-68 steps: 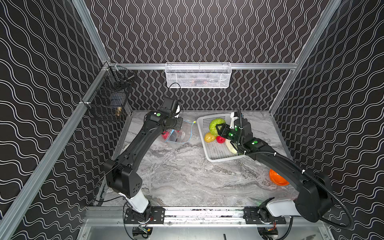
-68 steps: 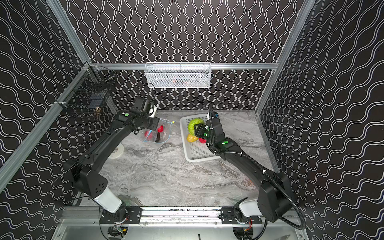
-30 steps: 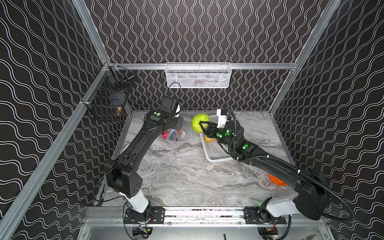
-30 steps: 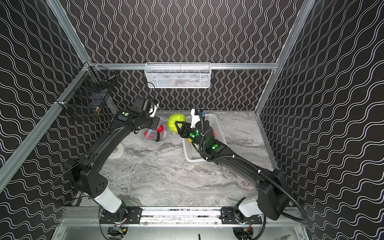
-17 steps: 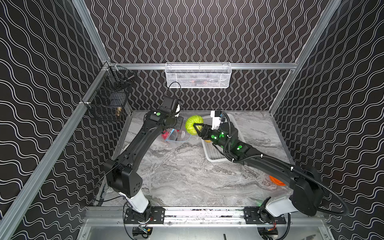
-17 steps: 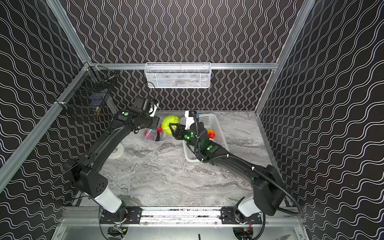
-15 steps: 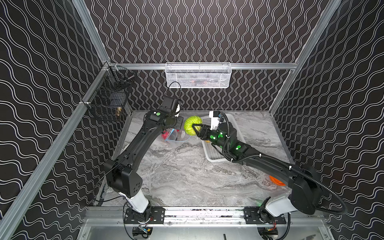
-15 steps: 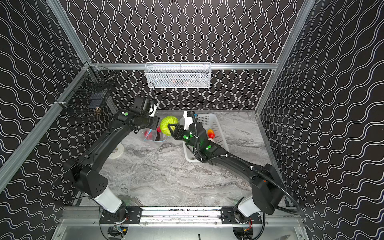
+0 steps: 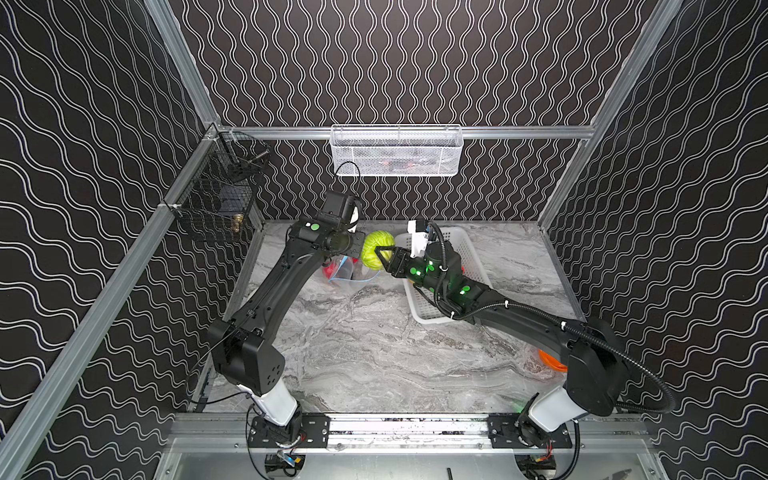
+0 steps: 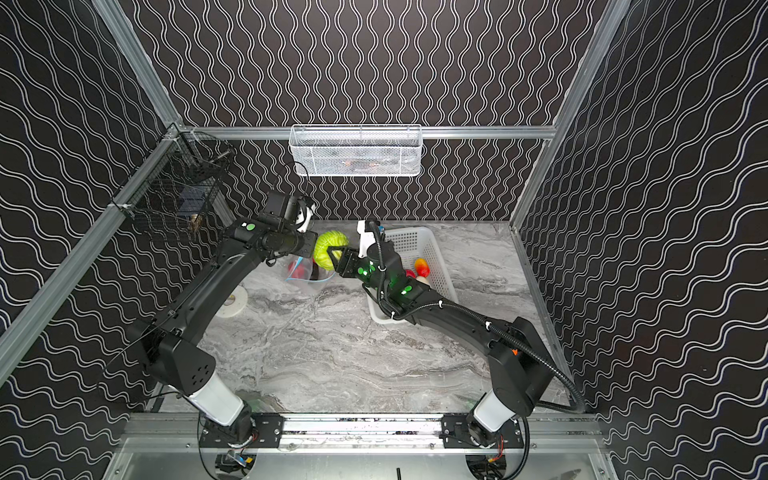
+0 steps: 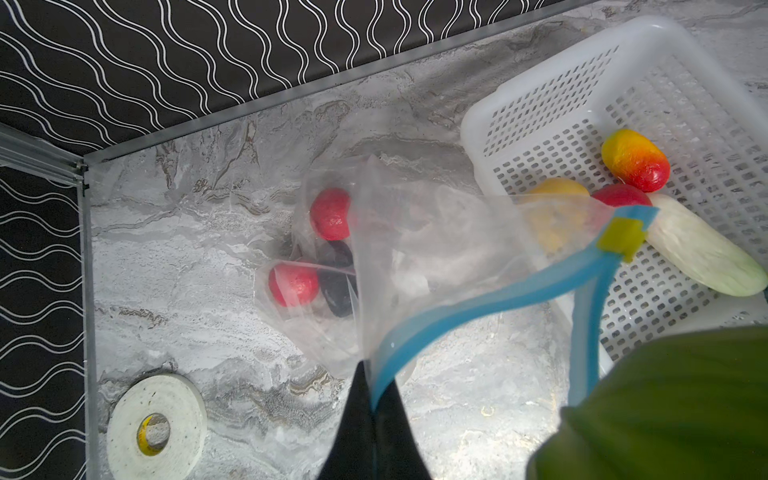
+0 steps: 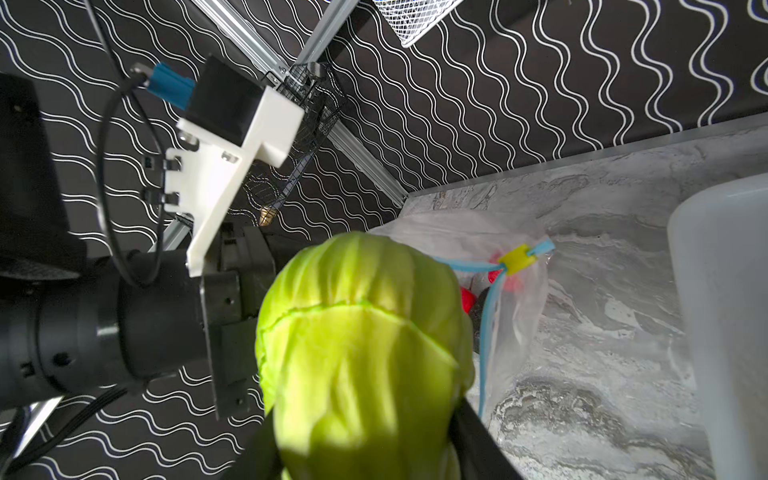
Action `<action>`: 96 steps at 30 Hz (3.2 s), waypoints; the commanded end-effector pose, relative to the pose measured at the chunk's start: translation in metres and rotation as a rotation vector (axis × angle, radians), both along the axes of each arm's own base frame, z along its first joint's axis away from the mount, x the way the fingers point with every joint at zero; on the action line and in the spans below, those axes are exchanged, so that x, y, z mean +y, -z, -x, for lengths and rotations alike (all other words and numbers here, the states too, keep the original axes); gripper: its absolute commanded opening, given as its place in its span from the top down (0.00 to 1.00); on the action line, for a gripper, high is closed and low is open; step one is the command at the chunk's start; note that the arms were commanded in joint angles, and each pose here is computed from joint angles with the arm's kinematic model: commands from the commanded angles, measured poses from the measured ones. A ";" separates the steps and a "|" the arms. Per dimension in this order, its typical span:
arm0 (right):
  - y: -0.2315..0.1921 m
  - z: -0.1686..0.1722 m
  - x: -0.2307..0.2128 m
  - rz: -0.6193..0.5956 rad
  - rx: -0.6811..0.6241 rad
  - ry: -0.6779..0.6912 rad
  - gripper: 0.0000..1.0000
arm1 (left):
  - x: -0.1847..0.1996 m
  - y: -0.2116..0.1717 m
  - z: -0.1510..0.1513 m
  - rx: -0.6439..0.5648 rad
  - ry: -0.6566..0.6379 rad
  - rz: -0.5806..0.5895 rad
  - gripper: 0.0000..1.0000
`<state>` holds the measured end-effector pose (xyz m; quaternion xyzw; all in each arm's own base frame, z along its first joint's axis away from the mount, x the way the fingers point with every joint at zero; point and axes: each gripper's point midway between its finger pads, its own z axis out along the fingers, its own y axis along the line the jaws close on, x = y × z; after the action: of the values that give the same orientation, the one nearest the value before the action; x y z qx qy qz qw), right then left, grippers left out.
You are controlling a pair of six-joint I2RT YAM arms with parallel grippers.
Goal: Place the food in the zip-top bag and seal the zipper
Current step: 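Carry the green cabbage with the right gripper to the bag opening, then lower the green cabbage into the bag and open the right gripper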
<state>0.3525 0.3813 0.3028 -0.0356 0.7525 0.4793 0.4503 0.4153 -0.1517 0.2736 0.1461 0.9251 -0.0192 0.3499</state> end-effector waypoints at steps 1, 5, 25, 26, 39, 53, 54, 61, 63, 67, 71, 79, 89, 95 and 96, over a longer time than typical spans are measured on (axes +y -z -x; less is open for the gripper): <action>-0.012 0.002 0.009 -0.040 -0.024 -0.028 0.82 | -0.005 -0.007 0.001 -0.010 0.021 0.022 1.00; -0.006 -0.001 0.019 -0.036 -0.011 -0.051 0.83 | -0.005 -0.009 0.000 -0.009 0.021 0.028 1.00; 0.039 -0.017 0.041 0.146 0.068 -0.044 0.84 | -0.004 -0.023 0.004 -0.037 0.024 0.038 1.00; 0.041 -0.018 0.041 0.156 0.072 -0.039 0.84 | -0.004 -0.024 0.005 -0.037 0.025 0.042 1.00; 0.052 -0.025 0.047 0.195 0.108 -0.029 0.80 | -0.008 -0.035 0.006 -0.048 0.034 0.070 1.00; 0.052 -0.049 0.058 0.262 0.120 0.024 0.39 | -0.008 -0.050 0.005 -0.078 0.037 0.076 1.00; 0.050 -0.049 0.058 0.261 0.111 0.023 0.36 | -0.007 -0.050 0.005 -0.078 0.034 0.073 1.00; 0.019 -0.038 0.049 0.200 0.059 0.014 0.21 | -0.005 -0.051 0.005 -0.086 0.029 0.059 1.00; 0.018 -0.038 0.047 0.202 0.055 0.023 0.14 | -0.004 -0.050 0.005 -0.086 0.028 0.057 1.00; 0.014 -0.038 0.044 0.227 0.055 0.030 0.13 | -0.004 -0.050 0.005 -0.087 0.029 0.059 1.00; 0.003 -0.031 0.036 0.188 0.012 0.059 0.07 | -0.003 -0.050 0.006 -0.089 0.024 0.053 1.00; -0.003 -0.033 0.027 0.233 0.007 0.092 0.01 | -0.004 -0.052 0.006 -0.090 0.027 0.064 1.00; -0.030 -0.017 0.027 0.142 -0.049 0.032 0.01 | -0.003 -0.050 0.005 -0.089 0.022 0.054 1.00; -0.036 -0.010 0.019 0.135 -0.069 0.032 0.01 | -0.003 -0.046 0.003 -0.082 0.019 0.052 1.00; -0.037 -0.009 0.018 0.136 -0.071 0.032 0.01 | -0.004 -0.045 0.003 -0.079 0.020 0.052 1.00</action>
<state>0.3642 0.3998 0.3252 -0.0695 0.7830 0.4048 0.4672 0.4071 -0.1543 0.3170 0.1475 0.9121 -0.0405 0.3804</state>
